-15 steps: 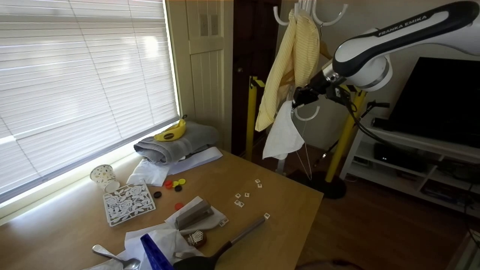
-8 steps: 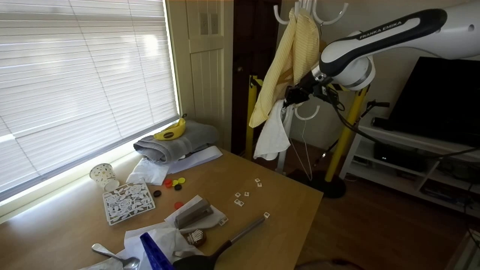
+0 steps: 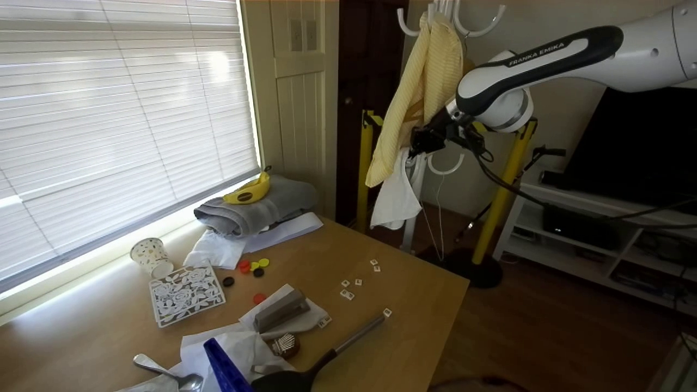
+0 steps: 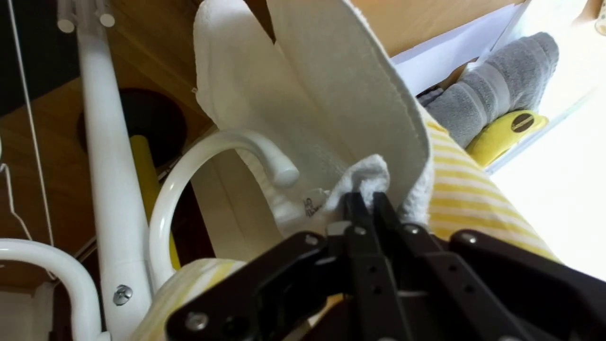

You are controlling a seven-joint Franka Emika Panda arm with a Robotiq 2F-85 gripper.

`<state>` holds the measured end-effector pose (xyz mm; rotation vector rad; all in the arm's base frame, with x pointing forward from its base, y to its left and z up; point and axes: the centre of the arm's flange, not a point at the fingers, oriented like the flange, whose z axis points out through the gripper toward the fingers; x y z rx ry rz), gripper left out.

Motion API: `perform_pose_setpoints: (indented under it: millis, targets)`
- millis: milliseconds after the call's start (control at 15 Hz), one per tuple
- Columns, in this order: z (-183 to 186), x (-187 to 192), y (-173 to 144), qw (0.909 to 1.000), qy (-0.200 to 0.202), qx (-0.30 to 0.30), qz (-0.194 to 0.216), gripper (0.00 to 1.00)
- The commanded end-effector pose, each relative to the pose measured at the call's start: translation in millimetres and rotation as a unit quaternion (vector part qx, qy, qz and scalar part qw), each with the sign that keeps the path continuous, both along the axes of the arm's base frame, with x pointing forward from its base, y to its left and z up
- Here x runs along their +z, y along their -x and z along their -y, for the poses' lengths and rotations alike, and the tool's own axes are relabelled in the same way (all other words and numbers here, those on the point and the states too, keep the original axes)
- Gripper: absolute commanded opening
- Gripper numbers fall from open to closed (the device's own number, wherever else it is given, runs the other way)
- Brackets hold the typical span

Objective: Hang the white towel on the white stand.

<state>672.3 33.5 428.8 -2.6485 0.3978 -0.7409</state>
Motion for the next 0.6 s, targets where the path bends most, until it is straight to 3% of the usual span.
perform_pose_setpoints:
  millis: [0, 533]
  targets:
    - [7.7, -2.2, -19.3, 0.9989, 0.009, -0.045, 0.0, 0.02]
    - [15.8, -7.0, -26.8, 0.9891, 0.048, -0.138, 0.012, 0.02]
